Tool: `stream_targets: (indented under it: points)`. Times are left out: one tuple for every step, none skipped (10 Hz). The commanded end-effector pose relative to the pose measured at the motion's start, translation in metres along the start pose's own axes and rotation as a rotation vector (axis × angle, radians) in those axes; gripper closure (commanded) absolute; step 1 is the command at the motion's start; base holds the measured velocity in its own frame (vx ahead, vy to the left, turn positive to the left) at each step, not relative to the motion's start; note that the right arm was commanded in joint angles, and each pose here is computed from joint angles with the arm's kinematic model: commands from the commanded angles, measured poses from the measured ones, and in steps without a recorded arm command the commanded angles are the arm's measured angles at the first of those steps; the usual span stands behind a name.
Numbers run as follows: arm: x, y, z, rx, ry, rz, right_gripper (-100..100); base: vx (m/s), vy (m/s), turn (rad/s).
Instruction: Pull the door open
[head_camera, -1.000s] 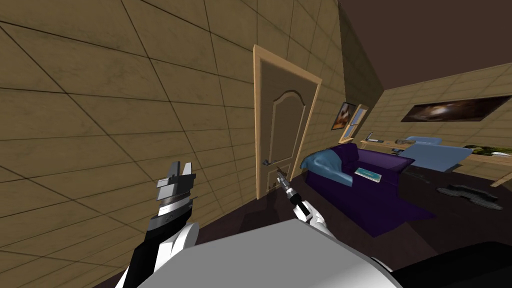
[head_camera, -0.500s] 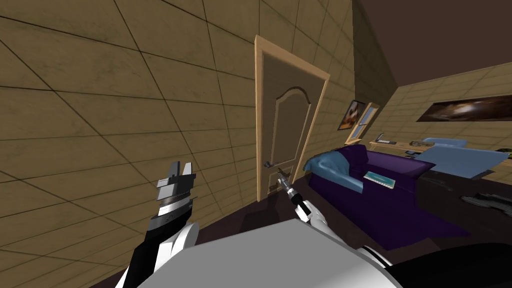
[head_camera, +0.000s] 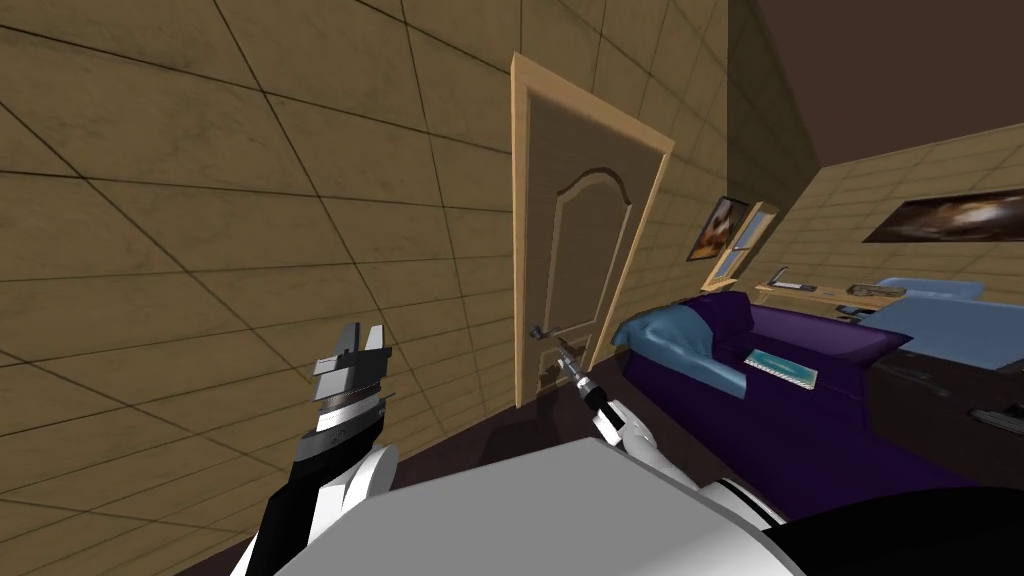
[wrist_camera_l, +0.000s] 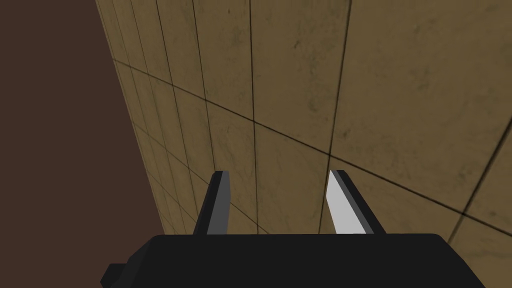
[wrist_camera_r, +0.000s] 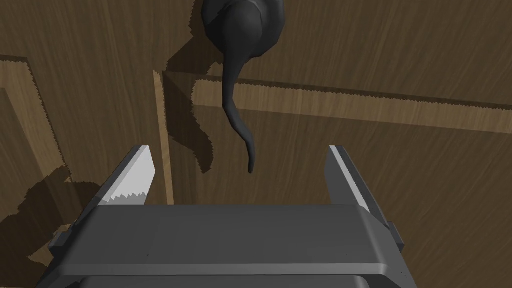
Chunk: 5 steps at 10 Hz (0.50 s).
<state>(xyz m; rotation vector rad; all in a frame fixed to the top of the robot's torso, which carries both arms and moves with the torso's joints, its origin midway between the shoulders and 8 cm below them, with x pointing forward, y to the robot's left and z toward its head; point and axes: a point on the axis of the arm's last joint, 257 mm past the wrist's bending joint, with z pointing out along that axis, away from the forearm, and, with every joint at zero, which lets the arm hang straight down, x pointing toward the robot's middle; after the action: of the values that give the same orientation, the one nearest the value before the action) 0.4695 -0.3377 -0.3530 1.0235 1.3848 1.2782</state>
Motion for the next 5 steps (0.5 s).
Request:
stream_targets:
  points:
    - [-0.017,-0.003,-0.0098,0.005,-0.029,0.001,-100,0.106,0.034,0.239]
    - [-0.024,-0.004,-0.0134,0.007,-0.040,0.002,-100,0.185,0.056,0.185]
    - [-0.037,-0.006,-0.0217,0.010,-0.063,0.002,-100,0.202,0.058,0.171]
    - [-0.052,-0.008,-0.0308,0.014,-0.089,0.003,-100,0.190,0.101,0.273]
    - [-0.066,-0.010,-0.0399,0.016,-0.114,0.003,-100,0.205,0.087,0.276]
